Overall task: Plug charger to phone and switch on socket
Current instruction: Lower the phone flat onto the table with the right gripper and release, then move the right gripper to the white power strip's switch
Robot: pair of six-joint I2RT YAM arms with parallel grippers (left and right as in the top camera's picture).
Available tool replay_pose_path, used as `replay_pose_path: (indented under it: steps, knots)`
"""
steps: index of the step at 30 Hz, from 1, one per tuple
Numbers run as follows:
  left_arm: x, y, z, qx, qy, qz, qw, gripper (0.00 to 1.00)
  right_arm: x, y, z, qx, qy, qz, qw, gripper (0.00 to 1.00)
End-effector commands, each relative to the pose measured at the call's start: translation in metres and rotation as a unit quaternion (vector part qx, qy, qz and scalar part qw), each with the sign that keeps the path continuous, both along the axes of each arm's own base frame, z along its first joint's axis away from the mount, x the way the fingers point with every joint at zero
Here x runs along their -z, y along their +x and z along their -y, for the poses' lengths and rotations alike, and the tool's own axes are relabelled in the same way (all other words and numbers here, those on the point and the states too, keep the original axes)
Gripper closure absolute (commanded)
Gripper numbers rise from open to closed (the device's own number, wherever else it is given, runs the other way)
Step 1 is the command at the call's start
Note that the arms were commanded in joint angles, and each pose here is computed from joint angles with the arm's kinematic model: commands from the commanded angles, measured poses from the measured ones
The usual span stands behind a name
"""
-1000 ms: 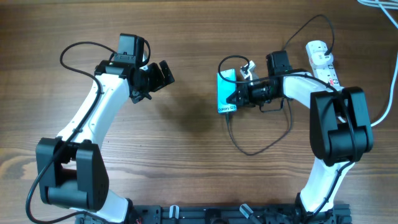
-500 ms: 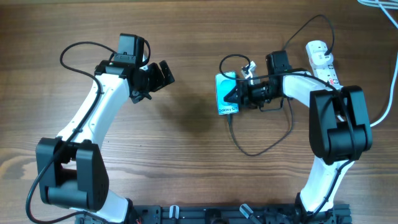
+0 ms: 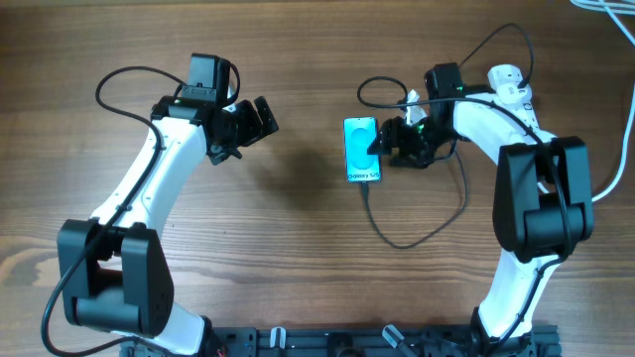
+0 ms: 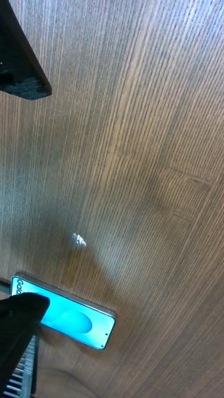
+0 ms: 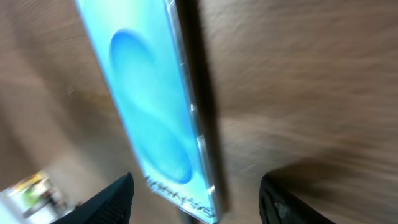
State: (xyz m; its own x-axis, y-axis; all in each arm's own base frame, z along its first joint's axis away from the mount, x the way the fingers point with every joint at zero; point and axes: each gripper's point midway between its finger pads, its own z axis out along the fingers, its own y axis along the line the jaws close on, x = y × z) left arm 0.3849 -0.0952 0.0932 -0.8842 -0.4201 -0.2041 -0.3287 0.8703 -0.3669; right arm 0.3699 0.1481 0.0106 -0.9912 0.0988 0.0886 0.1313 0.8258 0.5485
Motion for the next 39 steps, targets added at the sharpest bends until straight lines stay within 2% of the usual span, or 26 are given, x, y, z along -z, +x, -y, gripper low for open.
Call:
replay_pose_path:
  steps: [1,4,9,13,15,18,23,29,34,39]
  knots:
    - [-0.004,0.001,-0.006,-0.012,0.007,0.006,1.000,0.00,0.021,0.007,0.040,-0.010,-0.130,0.021,0.991,0.34]
    - [-0.004,0.001,-0.006,-0.012,0.006,0.006,1.000,0.00,0.018,0.008,0.042,-0.042,-0.135,0.035,0.989,0.34]
    - [-0.004,0.001,-0.006,-0.012,0.006,0.006,1.000,0.00,-0.041,0.032,0.043,-0.069,-0.142,0.071,0.985,0.29]
    - [-0.004,0.001,-0.006,-0.012,0.007,0.006,1.000,0.00,-0.091,0.056,0.090,-0.031,-0.244,0.108,0.963,0.25]
    - [-0.004,0.001,-0.006,-0.012,0.007,0.006,1.000,0.00,-0.106,0.060,0.129,0.023,-0.286,0.102,0.952,0.19]
    - [-0.004,0.001,-0.006,-0.012,0.007,0.006,1.000,0.00,-0.106,0.061,0.178,0.084,-0.295,0.089,0.948,0.15]
    - [-0.004,0.001,-0.006,-0.012,0.007,0.006,1.000,0.00,-0.106,0.051,0.269,0.207,-0.297,0.062,0.930,0.14]
    - [-0.004,0.001,-0.006,-0.012,0.007,0.006,1.000,0.00,-0.112,0.044,0.356,0.303,-0.309,0.087,0.897,0.10]
    - [-0.004,0.001,-0.006,-0.012,0.006,0.006,1.000,0.00,-0.115,0.048,0.375,0.324,-0.314,0.105,0.887,0.09]
    - [-0.004,0.001,-0.006,-0.012,0.007,0.006,1.000,0.00,-0.100,0.052,0.372,0.318,-0.308,0.104,0.891,0.09]
